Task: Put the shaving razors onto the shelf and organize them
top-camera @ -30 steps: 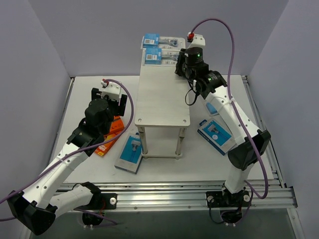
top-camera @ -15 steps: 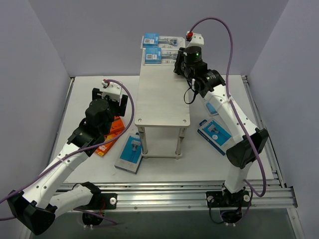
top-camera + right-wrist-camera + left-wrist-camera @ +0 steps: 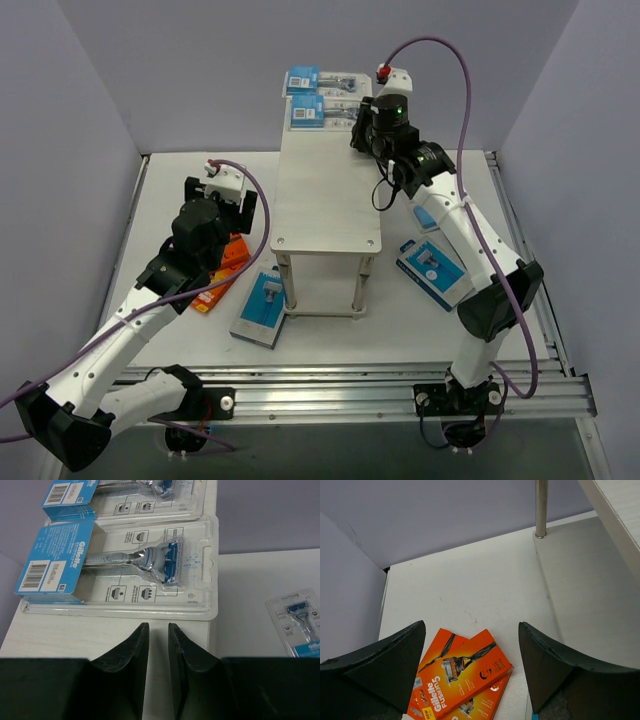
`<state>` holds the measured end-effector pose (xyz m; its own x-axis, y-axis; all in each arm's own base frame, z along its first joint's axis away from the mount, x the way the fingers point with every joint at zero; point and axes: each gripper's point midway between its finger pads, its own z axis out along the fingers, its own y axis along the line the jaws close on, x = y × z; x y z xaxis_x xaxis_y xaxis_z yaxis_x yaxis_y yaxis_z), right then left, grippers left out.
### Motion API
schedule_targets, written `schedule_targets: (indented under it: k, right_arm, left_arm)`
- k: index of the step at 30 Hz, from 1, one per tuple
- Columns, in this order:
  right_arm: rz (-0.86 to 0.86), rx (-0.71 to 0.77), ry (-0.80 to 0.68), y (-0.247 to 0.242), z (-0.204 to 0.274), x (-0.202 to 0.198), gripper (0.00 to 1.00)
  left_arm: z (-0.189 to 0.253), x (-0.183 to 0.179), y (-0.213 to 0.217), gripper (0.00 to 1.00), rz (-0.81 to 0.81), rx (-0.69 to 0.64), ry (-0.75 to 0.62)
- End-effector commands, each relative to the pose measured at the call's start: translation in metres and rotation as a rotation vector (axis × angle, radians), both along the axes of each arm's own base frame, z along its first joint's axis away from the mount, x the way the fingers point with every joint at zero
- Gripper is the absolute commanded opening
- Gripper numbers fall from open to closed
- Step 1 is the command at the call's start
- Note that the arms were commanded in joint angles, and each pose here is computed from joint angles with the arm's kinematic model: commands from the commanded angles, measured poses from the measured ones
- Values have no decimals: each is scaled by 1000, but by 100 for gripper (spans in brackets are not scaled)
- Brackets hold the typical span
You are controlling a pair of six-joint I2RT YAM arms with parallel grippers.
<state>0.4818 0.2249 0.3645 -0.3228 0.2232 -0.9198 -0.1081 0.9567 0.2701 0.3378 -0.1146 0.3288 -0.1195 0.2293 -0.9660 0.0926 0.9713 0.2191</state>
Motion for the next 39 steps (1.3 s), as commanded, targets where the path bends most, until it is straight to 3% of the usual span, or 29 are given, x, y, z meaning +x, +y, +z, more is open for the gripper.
schedule_targets:
  k: [1,8,12,21,25,31,36,39]
  right_arm:
    - [-1,0,22,-11,7,-27,19]
    - [-14,11,16,-30,15,-63,21]
    - [-55,-11,45,-51,-6,-86,23]
    - [-173,35,60,-101,-35,-98,32]
    - [-221,75,59,-128,-37,-87,36]
    - [-199,206,150,-163,-83,-51,37]
    - [-199,196,232,-183,-127,-10,52]
    - [-212,132,299,-193,-151,17,55]
  left_arm:
    - [20,2,6,84,16,-48,-64]
    - [20,7,25,85,59,-69,-69]
    - [21,8,37,85,101,-69,-75]
    - [23,6,55,88,169,-50,-93]
    - [25,6,61,89,185,-49,-98]
    - [25,5,62,89,185,-50,-103]
    - [23,7,60,89,178,-47,-96]
    - [24,7,57,89,166,-57,-95]
